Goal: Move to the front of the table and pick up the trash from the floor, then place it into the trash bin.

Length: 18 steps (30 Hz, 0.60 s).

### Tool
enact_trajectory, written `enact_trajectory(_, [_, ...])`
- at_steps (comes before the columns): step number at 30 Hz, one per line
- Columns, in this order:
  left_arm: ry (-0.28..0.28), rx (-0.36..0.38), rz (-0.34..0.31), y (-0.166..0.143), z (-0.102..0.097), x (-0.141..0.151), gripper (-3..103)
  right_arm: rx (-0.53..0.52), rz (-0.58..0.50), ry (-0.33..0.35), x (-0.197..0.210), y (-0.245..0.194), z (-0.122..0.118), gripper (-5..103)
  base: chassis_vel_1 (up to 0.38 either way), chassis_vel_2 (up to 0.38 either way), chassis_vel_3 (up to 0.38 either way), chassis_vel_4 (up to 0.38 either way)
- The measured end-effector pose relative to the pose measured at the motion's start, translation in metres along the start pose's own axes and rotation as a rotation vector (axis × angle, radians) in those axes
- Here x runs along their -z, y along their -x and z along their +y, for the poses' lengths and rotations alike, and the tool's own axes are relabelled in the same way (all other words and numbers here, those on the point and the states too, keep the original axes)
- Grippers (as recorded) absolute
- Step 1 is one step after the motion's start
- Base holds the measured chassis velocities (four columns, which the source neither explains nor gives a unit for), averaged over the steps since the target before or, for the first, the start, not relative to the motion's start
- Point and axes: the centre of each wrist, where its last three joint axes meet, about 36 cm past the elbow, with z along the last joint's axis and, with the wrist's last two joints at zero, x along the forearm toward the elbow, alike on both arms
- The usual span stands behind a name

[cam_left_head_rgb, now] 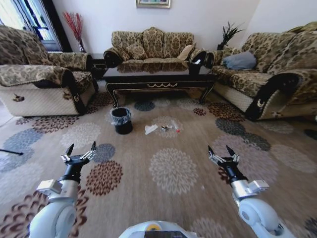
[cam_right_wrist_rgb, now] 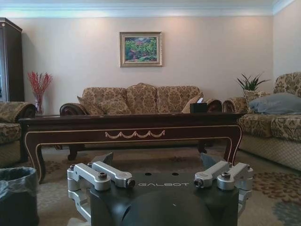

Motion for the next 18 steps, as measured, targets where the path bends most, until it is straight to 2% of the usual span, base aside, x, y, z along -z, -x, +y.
enact_trajectory(6, [-0.001, 0.000, 0.002, 0.0005, 0.0001, -0.0011, 100, 0.009, -0.018, -0.054, -0.0062, 0.0010, -0.0050, 100, -0.364, 0.375, 0.348, -0.367])
enact_trajectory(18, [-0.001, 0.001, 0.004, 0.0005, 0.0003, -0.0020, 100, 0.010, -0.022, -0.053, -0.0079, 0.0012, -0.0048, 100, -0.343, 0.346, 0.360, -0.336])
